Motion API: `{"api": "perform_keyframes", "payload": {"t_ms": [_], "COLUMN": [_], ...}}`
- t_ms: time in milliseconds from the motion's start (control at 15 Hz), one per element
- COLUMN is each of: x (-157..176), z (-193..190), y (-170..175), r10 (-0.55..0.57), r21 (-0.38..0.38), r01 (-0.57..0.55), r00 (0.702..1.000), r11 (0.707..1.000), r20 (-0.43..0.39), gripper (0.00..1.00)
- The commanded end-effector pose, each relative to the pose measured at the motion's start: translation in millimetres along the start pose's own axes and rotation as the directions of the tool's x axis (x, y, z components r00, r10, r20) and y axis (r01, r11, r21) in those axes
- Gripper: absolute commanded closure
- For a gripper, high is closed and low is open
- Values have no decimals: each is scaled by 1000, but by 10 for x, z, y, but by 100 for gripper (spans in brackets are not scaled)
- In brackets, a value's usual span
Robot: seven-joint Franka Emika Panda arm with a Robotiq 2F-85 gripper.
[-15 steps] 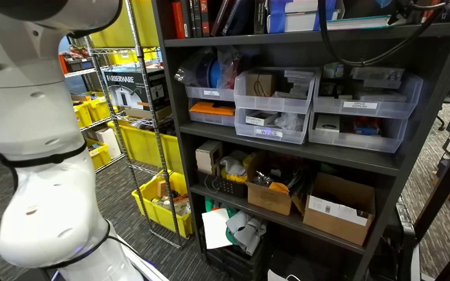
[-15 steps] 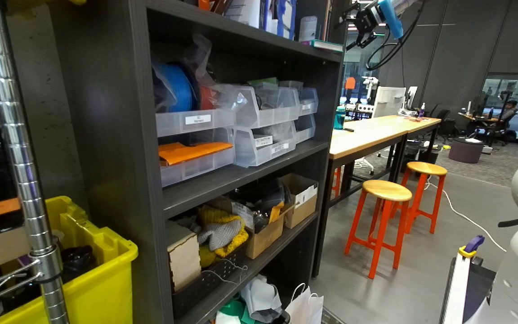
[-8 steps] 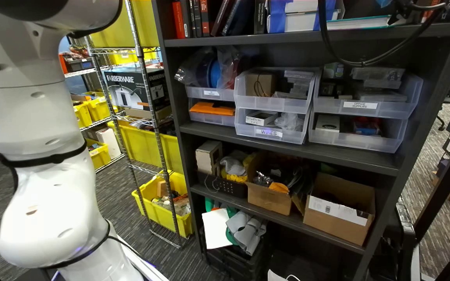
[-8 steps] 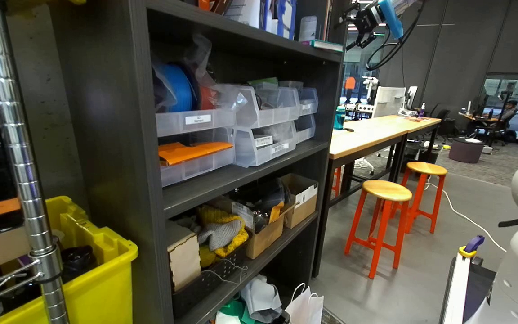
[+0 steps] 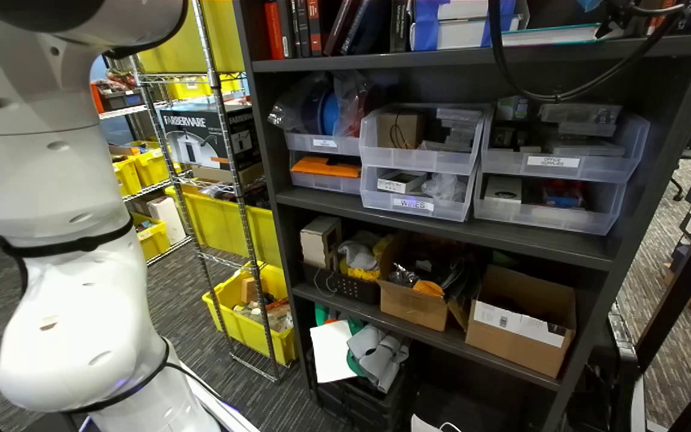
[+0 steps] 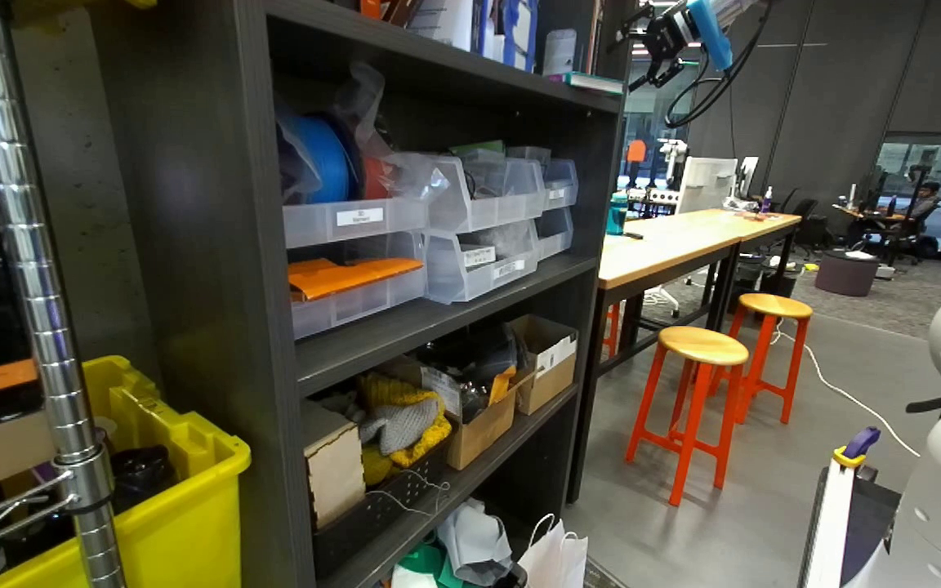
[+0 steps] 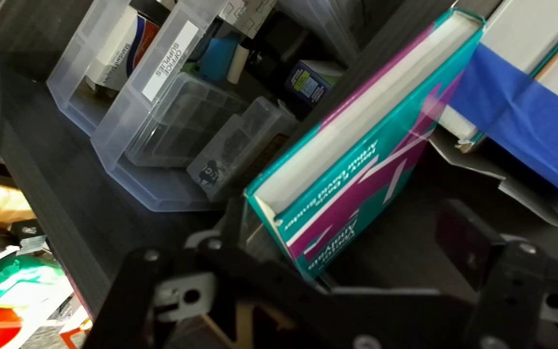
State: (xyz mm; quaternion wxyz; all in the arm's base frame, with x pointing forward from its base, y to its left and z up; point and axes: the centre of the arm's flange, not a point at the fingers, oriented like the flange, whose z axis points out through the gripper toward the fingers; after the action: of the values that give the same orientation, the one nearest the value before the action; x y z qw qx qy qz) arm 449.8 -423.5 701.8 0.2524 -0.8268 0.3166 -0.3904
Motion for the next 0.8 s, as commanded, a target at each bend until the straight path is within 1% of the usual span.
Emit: {"api": "perform_keyframes", "payload": {"t_ms": [0, 733], "x": [0, 24], "z": [0, -11], "y": [0, 13], "r10": [0, 1], "r21": [0, 4], "r01": [0, -1], "r00": [1000, 1000], "r11": [1000, 1000], "r20": [0, 0], "gripper": [0, 0]}}
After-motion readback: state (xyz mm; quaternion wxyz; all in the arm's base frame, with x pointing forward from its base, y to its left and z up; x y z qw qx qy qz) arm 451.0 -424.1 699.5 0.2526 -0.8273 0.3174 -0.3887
